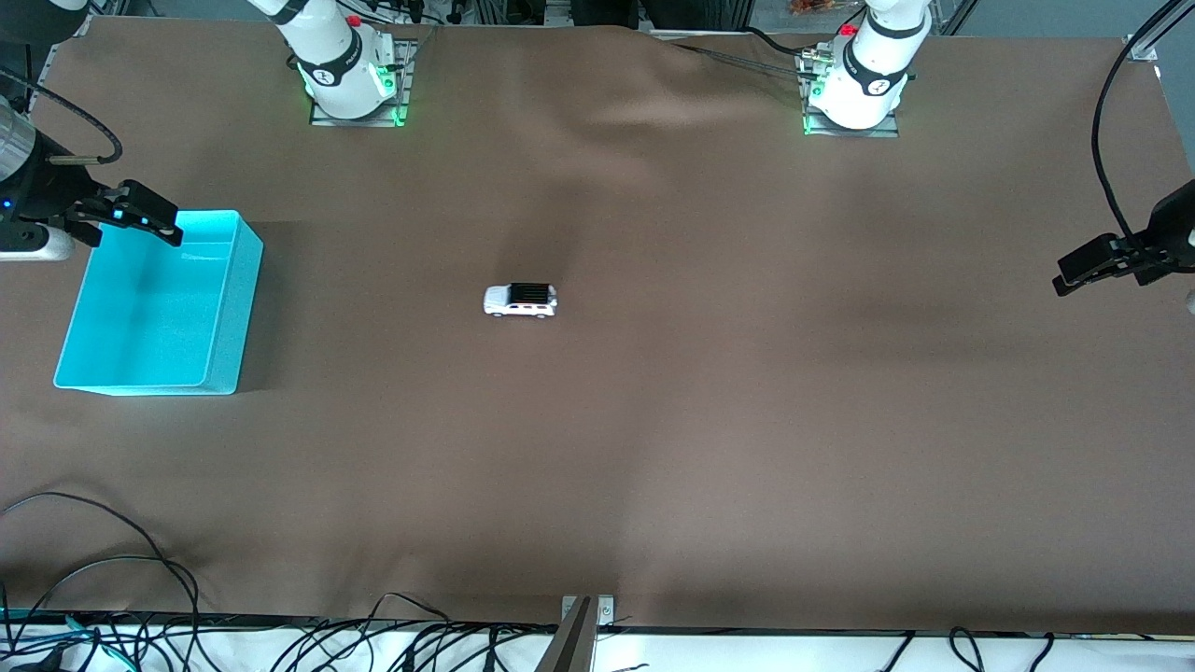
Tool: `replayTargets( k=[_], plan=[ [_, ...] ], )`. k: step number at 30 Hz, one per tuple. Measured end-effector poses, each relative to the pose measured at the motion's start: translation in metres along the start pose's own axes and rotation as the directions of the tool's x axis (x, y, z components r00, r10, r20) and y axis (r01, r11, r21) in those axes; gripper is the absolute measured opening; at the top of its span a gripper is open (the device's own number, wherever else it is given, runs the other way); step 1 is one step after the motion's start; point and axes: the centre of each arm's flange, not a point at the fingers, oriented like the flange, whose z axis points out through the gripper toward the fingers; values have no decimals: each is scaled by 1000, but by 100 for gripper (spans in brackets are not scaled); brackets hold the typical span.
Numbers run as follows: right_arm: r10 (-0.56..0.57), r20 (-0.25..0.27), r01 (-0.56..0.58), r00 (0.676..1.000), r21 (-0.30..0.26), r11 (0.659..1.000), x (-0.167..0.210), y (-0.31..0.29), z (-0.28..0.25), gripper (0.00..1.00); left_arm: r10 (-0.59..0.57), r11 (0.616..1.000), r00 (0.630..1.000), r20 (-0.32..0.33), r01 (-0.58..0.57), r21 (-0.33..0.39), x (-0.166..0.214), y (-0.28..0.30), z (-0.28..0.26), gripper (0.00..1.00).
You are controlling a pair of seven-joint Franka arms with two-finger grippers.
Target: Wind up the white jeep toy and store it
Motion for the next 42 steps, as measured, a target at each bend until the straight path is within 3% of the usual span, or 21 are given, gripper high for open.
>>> replayTargets(
  k=[42],
  plan=[
    [2,2,-2,1000,0,1000,0,0,0,100,2,1000,1000,13,-2,2,-1,0,2,100]
  ],
)
